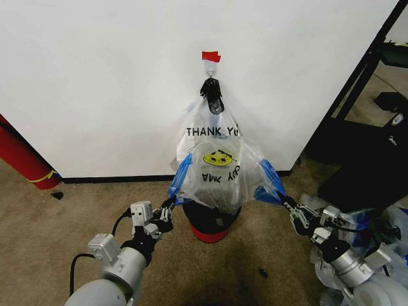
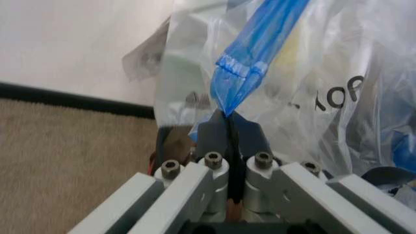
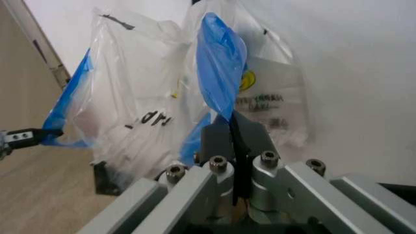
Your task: Pick up the garbage bag from the wall and place it over the trash bin.
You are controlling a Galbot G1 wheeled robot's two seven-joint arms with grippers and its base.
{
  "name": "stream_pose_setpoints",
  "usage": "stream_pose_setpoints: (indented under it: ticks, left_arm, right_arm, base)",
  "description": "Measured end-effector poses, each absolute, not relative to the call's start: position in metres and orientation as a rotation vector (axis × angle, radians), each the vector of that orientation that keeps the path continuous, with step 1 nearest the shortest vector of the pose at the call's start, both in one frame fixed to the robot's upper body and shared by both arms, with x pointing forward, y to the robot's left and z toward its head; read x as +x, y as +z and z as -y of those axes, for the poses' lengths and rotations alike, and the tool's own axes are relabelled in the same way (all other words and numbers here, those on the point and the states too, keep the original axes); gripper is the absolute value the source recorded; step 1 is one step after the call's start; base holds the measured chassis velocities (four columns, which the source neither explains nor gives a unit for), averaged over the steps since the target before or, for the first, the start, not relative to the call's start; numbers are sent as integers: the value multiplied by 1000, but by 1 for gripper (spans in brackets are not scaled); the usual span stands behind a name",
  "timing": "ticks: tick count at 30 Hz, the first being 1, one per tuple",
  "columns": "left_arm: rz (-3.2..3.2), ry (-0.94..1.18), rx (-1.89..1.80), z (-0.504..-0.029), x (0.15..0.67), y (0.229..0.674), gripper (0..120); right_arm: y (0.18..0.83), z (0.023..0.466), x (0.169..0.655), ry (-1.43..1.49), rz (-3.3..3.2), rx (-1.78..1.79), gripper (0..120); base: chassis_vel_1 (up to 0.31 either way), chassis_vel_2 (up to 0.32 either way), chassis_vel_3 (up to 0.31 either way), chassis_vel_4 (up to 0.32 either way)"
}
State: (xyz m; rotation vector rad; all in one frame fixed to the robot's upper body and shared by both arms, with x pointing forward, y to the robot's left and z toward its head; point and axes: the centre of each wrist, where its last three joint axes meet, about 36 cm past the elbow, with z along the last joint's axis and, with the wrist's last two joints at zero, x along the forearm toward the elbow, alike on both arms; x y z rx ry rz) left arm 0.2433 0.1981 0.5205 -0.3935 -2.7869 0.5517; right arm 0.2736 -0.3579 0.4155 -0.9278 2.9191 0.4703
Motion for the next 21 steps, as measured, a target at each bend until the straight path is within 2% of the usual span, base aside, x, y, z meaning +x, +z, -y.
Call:
stream_pose_setpoints:
  ticks: [8, 15, 21]
  left_arm:
    - [2753, 523, -343, -199, 227, 509, 0]
    - [2742, 467, -282, -205, 212, 500, 0]
    - [2798, 428, -263, -211, 211, 499, 0]
  right_arm:
    - [408, 383, 253, 296, -2889, -1082, 0]
    - [415, 419, 234, 58, -2751, -1354, 0]
    - [432, 431, 228, -40, -2710, -1320, 0]
  base:
    - [0, 0, 0, 0]
    - [0, 0, 0, 0]
    - [0, 0, 0, 0]
